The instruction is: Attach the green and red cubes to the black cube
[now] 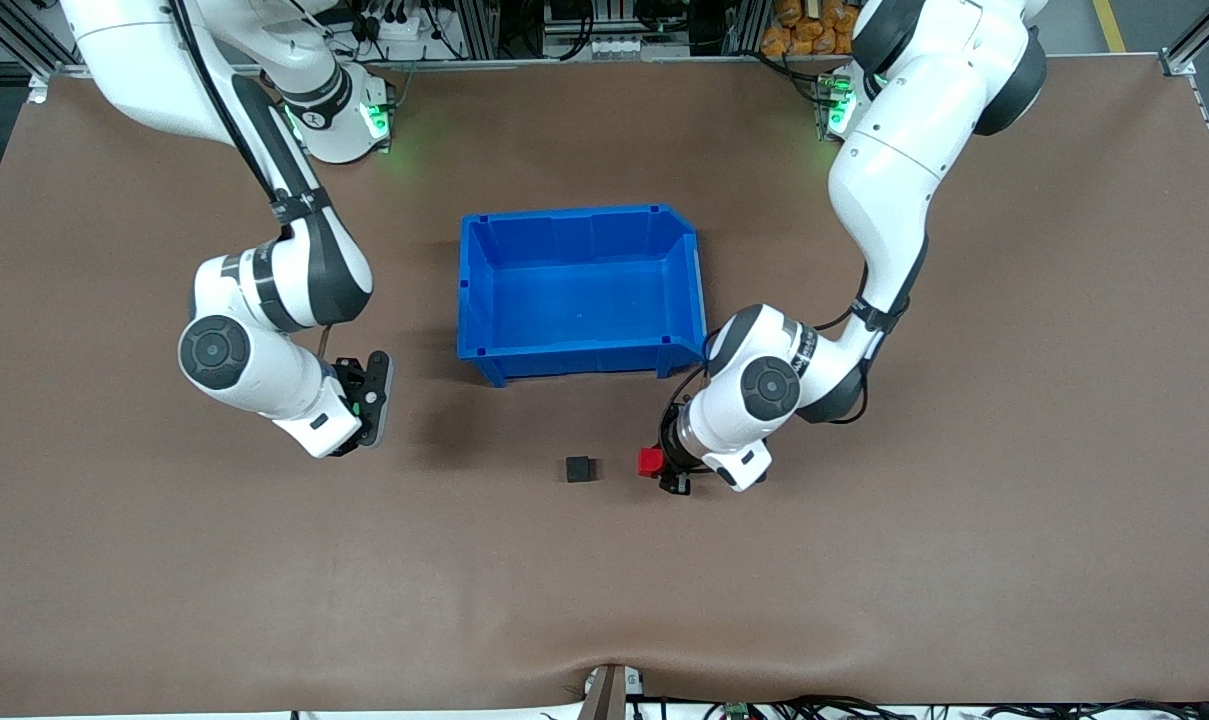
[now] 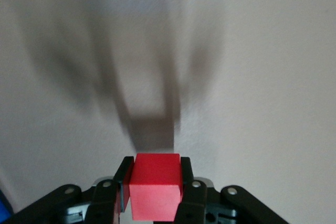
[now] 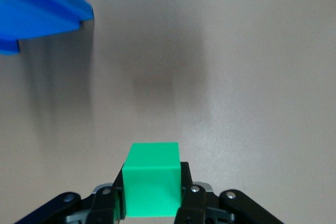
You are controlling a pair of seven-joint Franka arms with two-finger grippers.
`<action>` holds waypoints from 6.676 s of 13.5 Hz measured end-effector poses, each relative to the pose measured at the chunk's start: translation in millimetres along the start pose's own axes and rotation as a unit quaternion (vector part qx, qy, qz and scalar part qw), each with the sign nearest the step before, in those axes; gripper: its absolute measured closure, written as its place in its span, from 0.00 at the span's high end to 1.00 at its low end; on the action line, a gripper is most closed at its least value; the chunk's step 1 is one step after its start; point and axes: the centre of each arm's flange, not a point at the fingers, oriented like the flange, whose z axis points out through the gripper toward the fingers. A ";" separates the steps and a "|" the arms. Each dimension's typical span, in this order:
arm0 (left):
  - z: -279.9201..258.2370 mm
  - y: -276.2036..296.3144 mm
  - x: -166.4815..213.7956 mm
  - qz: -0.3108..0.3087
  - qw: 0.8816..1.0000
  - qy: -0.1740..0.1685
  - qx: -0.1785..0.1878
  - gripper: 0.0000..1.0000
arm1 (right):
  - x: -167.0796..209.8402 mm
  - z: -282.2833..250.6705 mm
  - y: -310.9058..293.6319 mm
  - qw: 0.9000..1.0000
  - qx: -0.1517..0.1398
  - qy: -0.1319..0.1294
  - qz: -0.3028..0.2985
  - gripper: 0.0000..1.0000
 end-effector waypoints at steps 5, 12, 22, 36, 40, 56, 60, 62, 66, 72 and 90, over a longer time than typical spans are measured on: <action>9.5 -8.2 -14.2 -0.019 1.000 0.001 -0.008 0.40 | 35.8 3.8 13.7 1.000 -0.013 0.005 0.001 0.39; 30.0 -7.9 -24.0 -0.012 0.999 -0.009 -0.029 0.40 | 103.1 22.9 6.6 1.000 -0.016 0.005 0.008 0.39; 34.4 -15.2 -38.1 0.002 0.999 0.001 -0.036 0.40 | 121.7 40.0 15.1 0.999 -0.018 0.006 0.037 0.39; 41.0 -12.3 -49.6 -0.026 0.999 -0.019 -0.036 0.40 | 120.1 37.4 22.6 0.999 -0.025 0.007 0.041 0.39; 41.2 -11.2 -50.0 -0.027 0.999 -0.020 -0.038 0.40 | 120.1 36.9 22.9 0.999 -0.025 0.007 0.041 0.39; 40.0 -17.8 -56.0 -0.049 0.999 0.003 0.002 0.40 | 123.5 33.9 22.8 0.999 -0.027 0.010 0.046 0.39; 40.7 -18.3 -56.0 -0.049 0.999 0.003 0.003 0.47 | 128.8 33.7 20.4 0.998 -0.027 0.011 0.063 0.39; 41.1 -19.3 -57.2 -0.048 0.999 0.003 0.004 0.66 | 132.5 35.9 18.4 0.997 -0.026 0.011 0.066 0.39; 16.7 -12.9 -66.1 -0.046 0.999 -0.003 -0.003 1.00 | 155.3 45.7 10.6 0.996 -0.035 0.018 0.075 0.39; -90.4 13.5 -57.1 -0.053 0.999 0.009 0.004 1.00 | 189.1 64.0 8.7 0.997 -0.042 0.023 0.057 0.39; -319.5 71.8 80.3 0.004 0.998 0.025 -0.050 1.00 | 237.4 96.4 -4.2 0.999 -0.042 0.022 0.022 0.39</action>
